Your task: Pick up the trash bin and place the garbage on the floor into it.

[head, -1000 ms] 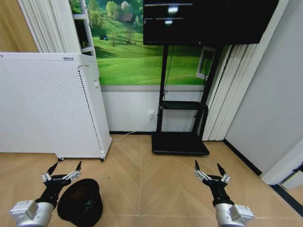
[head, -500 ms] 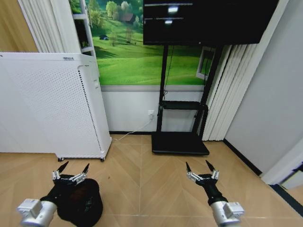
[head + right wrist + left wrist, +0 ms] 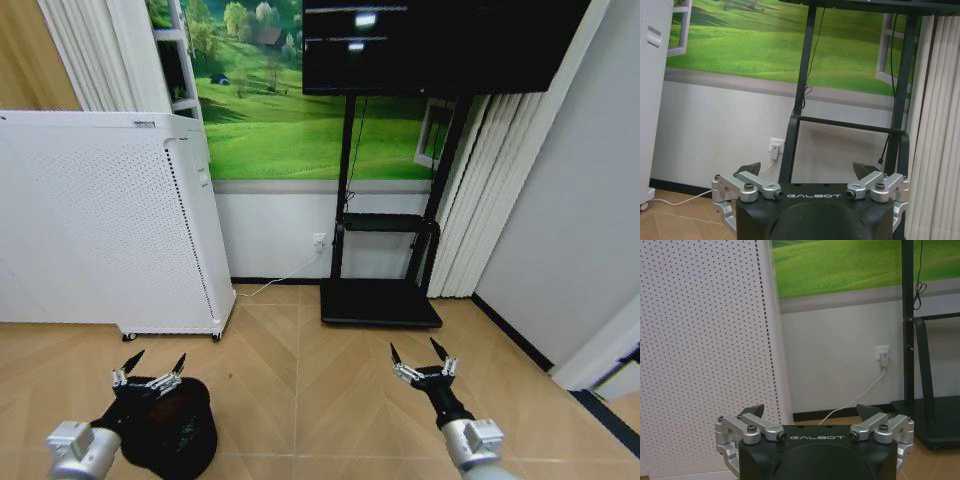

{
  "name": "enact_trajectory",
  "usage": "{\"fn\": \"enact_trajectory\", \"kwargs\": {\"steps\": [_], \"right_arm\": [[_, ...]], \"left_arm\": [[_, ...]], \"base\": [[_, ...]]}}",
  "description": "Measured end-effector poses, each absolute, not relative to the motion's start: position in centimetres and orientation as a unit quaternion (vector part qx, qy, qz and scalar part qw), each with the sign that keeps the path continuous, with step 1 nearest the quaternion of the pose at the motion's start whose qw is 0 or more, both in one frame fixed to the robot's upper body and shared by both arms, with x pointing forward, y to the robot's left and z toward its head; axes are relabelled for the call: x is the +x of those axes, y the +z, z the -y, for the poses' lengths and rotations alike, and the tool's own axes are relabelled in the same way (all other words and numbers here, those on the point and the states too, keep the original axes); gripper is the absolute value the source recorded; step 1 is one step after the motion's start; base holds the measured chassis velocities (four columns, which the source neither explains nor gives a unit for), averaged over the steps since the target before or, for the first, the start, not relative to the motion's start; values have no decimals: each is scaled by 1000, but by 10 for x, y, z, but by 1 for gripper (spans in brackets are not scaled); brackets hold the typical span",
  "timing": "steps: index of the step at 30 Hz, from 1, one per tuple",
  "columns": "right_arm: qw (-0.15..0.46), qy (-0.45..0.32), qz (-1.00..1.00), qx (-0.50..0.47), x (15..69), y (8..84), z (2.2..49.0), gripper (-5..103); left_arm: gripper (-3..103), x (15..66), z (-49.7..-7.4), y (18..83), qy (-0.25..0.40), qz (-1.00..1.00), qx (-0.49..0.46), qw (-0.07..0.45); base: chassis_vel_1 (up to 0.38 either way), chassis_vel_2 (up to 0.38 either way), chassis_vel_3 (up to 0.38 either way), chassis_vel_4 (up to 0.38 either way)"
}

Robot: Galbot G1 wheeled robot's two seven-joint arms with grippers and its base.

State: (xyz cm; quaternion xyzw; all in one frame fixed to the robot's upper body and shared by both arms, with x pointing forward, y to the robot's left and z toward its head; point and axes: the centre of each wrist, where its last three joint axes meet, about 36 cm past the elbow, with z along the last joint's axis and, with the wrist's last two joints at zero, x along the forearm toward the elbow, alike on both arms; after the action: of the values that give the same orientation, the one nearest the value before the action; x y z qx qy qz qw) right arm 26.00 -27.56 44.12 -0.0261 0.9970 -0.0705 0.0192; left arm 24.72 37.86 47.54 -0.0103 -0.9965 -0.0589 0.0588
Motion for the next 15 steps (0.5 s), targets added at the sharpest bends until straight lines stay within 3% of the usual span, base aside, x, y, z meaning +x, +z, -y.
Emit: {"fn": "enact_trajectory", "kwargs": {"steps": [15], "right_arm": [[20, -69, -997, -24, 260, 441, 275, 100]], "left_arm": [[100, 247, -378, 476, -59, 997, -9, 58]], "base": [[0, 0, 0, 0]]}}
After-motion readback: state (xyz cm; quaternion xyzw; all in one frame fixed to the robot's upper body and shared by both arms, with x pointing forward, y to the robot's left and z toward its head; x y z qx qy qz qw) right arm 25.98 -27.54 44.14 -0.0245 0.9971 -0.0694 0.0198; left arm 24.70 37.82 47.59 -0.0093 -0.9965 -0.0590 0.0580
